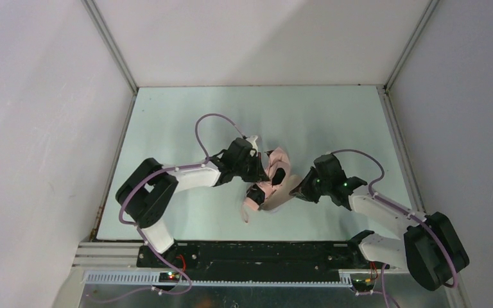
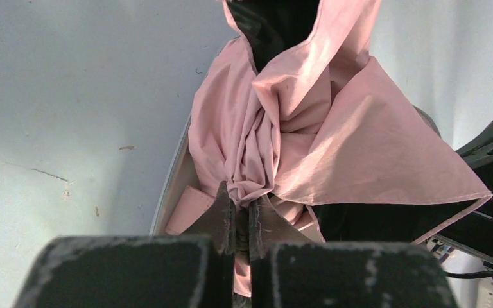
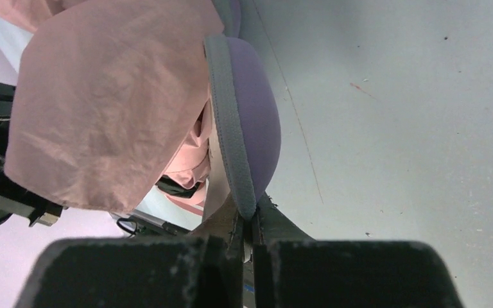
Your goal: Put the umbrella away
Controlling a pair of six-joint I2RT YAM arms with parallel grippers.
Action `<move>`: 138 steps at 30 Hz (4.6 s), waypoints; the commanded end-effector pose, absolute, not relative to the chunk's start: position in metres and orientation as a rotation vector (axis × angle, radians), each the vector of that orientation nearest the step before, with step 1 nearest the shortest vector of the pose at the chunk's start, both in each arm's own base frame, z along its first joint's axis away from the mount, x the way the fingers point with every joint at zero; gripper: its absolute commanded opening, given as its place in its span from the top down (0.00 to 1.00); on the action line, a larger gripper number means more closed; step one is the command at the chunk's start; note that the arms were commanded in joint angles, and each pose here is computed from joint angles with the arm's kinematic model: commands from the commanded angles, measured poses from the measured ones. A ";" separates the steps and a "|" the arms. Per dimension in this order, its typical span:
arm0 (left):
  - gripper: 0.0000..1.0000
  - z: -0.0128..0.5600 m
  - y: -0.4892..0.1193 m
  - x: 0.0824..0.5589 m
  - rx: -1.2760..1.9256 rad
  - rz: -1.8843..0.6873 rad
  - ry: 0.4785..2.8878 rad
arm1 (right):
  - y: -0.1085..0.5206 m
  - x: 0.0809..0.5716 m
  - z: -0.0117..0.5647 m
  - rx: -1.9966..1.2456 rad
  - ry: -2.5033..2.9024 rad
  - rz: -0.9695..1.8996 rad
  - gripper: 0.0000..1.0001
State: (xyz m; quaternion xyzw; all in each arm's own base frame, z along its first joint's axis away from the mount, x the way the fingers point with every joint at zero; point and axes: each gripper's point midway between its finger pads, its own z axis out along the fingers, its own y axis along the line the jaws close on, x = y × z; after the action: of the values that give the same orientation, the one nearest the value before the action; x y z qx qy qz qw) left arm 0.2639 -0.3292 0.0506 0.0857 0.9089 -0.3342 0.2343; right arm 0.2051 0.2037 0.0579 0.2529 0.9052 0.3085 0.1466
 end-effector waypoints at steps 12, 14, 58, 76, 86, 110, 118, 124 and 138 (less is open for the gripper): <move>1.00 0.009 -0.343 0.216 0.544 -1.011 2.601 | 0.245 0.259 0.140 0.553 2.393 1.176 1.00; 1.00 0.012 -0.347 0.211 0.564 -1.056 2.589 | 0.252 0.270 0.141 0.528 2.400 1.176 1.00; 0.00 0.053 -0.285 0.237 0.276 -0.920 2.523 | 0.298 0.303 0.088 0.409 2.632 1.248 0.53; 0.64 0.007 -0.283 0.238 0.263 -0.942 2.622 | 0.226 0.291 0.116 0.348 2.420 1.130 0.19; 0.75 0.046 -0.305 0.232 0.324 -1.272 2.499 | 0.230 0.284 0.074 0.257 2.401 1.228 0.05; 0.79 0.110 -0.317 0.215 0.358 -1.594 2.298 | 0.294 0.274 0.112 0.107 2.159 1.696 0.53; 0.30 0.122 -0.301 0.215 0.299 -1.484 2.262 | 0.301 0.259 0.172 0.034 1.991 1.762 0.65; 0.05 0.140 -0.297 0.214 0.293 -1.493 2.183 | 0.307 0.245 0.204 -0.017 1.907 1.782 0.65; 0.94 0.148 -0.290 0.206 0.354 -1.448 2.208 | 0.294 0.240 0.216 -0.026 1.893 1.562 0.12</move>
State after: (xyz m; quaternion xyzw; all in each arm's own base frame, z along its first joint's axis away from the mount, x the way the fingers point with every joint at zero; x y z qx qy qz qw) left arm 0.2023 -0.3032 0.1515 0.1176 0.7775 -0.5798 0.2132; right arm 0.2405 0.3031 0.1763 0.0222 0.7520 0.6048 0.2613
